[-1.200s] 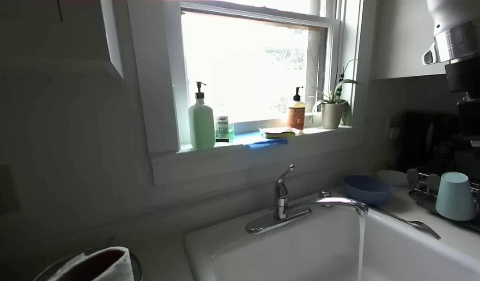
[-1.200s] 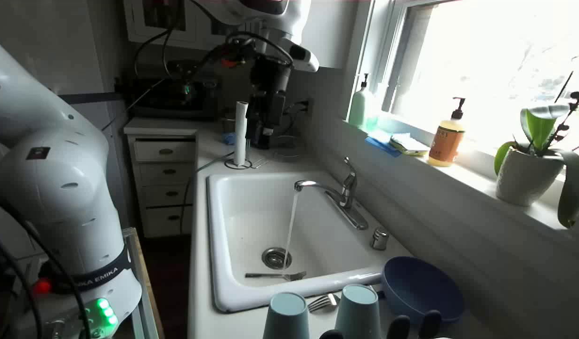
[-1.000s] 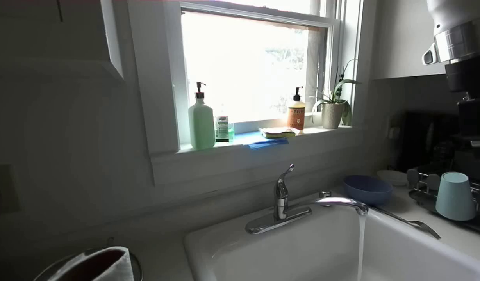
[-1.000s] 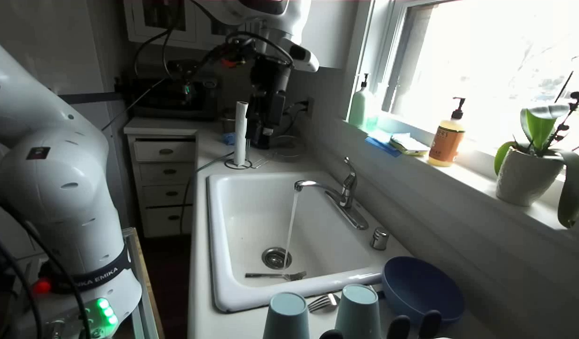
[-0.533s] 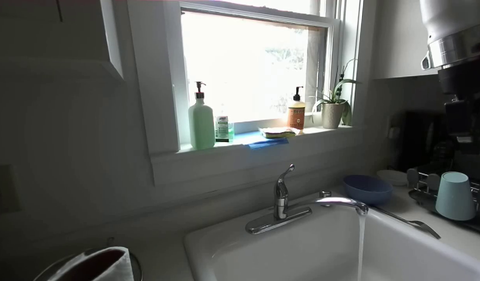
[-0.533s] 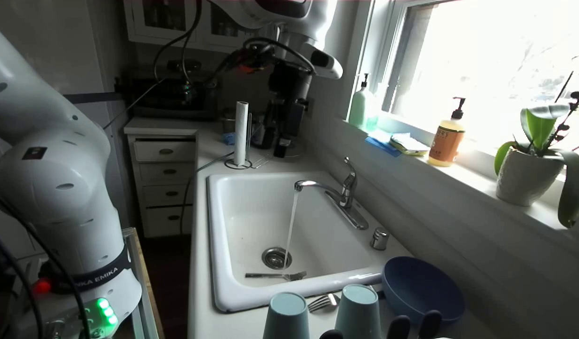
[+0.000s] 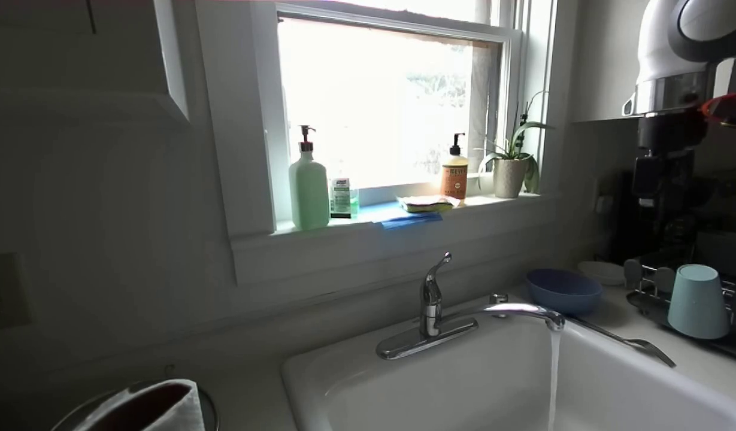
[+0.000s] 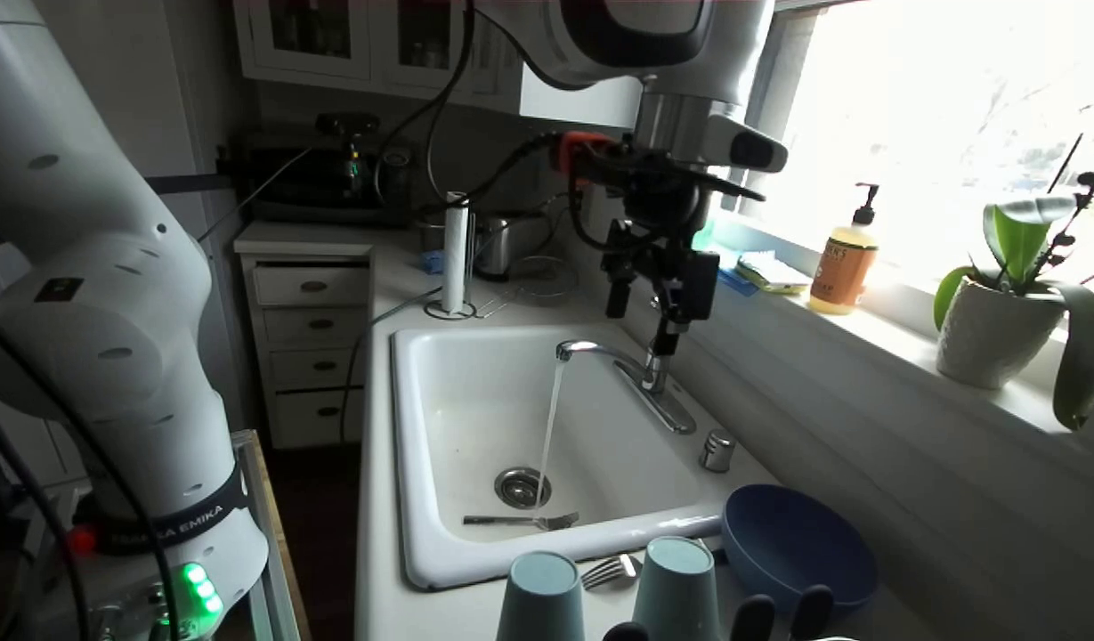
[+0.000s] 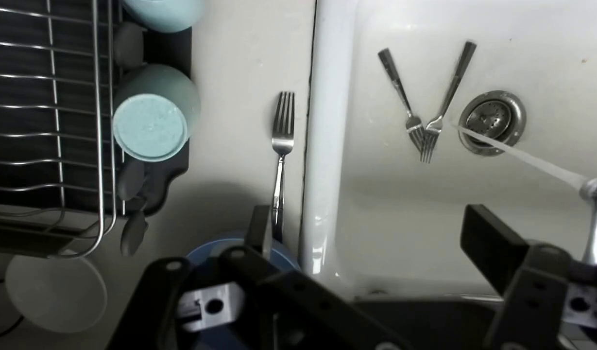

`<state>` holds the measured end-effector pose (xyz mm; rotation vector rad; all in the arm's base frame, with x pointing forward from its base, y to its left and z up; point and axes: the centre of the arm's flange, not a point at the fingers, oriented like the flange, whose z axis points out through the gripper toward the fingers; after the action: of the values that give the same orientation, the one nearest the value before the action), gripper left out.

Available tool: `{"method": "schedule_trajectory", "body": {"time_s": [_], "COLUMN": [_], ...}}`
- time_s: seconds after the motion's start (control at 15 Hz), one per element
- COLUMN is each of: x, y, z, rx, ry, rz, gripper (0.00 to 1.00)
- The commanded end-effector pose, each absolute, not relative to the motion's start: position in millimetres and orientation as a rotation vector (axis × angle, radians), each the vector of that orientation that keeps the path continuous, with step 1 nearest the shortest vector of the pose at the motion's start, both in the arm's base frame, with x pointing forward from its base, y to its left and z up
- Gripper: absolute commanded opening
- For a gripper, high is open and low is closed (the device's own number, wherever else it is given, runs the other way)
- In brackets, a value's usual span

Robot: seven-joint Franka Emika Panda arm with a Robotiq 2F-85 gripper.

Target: Pick up the blue bowl, fetch some water and put the blue bowl on the kitchen counter

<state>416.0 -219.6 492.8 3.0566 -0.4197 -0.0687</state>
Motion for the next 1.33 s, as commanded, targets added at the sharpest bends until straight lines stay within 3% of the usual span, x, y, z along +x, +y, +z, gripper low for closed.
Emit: {"method": "schedule_trajectory", "body": {"time_s": [0.0, 0.4, 0.93, 1.0, 1.27], "x": [419, 452, 509, 482, 497], "y": [-225, -257, -328, -300, -319], "z": [490, 466, 417, 423, 410], "rx": [3.060, 3.083, 3.140, 3.119, 3.118], "ry": [-0.428, -0.453, -0.328, -0.325, -0.339], "rz": [-0.067, -0.144, 0.021, -0.021, -0.012], "gripper": [1.00, 1.00, 1.00, 1.00, 1.00]}}
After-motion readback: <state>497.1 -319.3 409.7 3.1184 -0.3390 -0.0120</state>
